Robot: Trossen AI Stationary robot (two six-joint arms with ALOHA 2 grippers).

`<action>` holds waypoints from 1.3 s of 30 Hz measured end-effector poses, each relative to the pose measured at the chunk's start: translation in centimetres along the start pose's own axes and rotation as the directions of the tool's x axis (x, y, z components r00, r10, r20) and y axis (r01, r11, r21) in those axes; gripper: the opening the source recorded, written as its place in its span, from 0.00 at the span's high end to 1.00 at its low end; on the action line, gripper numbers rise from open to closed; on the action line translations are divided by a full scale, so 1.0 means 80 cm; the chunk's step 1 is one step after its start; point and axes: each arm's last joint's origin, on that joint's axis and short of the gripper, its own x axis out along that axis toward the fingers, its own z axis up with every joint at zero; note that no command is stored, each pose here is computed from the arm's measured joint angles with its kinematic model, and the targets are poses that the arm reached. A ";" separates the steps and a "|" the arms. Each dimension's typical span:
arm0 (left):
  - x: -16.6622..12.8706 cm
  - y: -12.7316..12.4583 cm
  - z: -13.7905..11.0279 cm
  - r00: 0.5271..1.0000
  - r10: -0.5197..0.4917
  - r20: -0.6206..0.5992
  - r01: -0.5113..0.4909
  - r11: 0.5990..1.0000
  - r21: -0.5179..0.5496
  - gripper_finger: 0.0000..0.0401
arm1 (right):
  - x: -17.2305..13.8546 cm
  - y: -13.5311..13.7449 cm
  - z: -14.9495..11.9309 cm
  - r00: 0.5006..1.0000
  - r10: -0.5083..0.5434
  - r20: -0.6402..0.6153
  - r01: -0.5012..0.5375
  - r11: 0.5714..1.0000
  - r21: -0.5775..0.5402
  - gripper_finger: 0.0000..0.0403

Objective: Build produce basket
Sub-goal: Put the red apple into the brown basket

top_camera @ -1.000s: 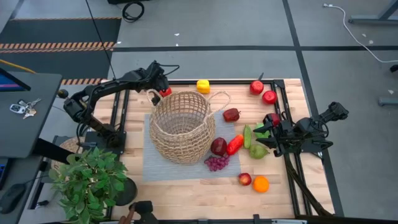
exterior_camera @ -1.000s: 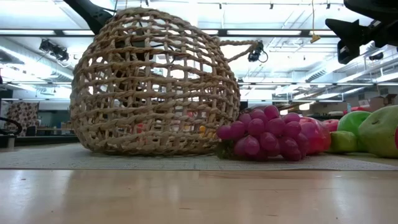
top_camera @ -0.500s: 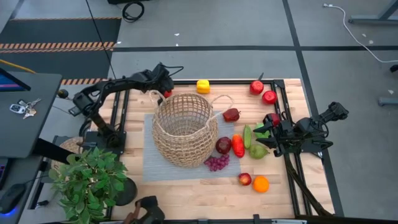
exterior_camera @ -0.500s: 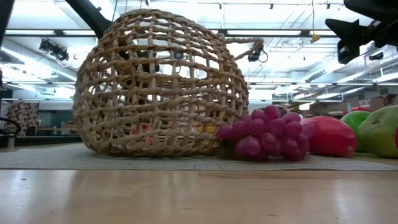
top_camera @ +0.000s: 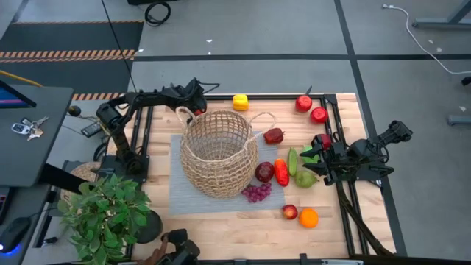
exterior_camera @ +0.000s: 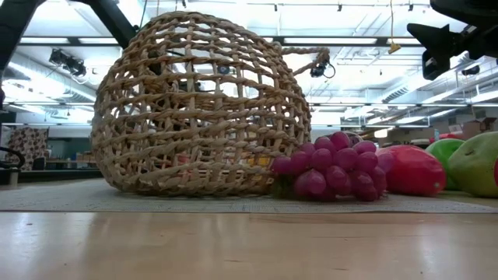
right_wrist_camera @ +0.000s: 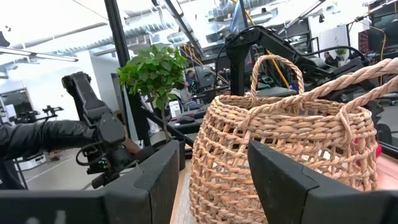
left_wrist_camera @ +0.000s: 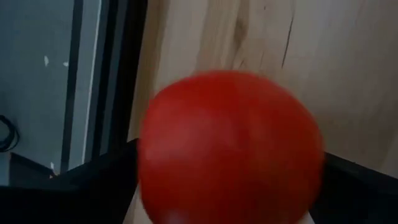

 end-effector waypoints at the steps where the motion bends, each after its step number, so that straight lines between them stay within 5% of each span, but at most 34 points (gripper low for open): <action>1: 0.001 0.000 0.000 1.000 -0.003 -0.004 0.003 1.000 0.001 0.03 | 0.000 0.000 0.000 1.000 0.000 0.000 0.000 1.000 0.000 0.51; 20: -0.011 0.010 0.006 0.996 0.085 -0.009 -0.085 0.996 -0.016 0.03 | 0.000 0.000 0.000 1.000 0.000 0.000 0.000 1.000 0.000 0.51; 30: -0.056 0.021 0.017 0.981 -0.009 0.194 0.016 0.999 -0.033 0.03 | 0.000 0.000 0.000 1.000 0.000 0.001 0.000 1.000 0.000 0.51; 39: -0.059 0.026 0.025 0.952 -0.028 0.306 0.048 0.997 -0.060 0.03 | 0.000 0.000 0.000 1.000 0.001 0.000 -0.001 1.000 0.000 0.51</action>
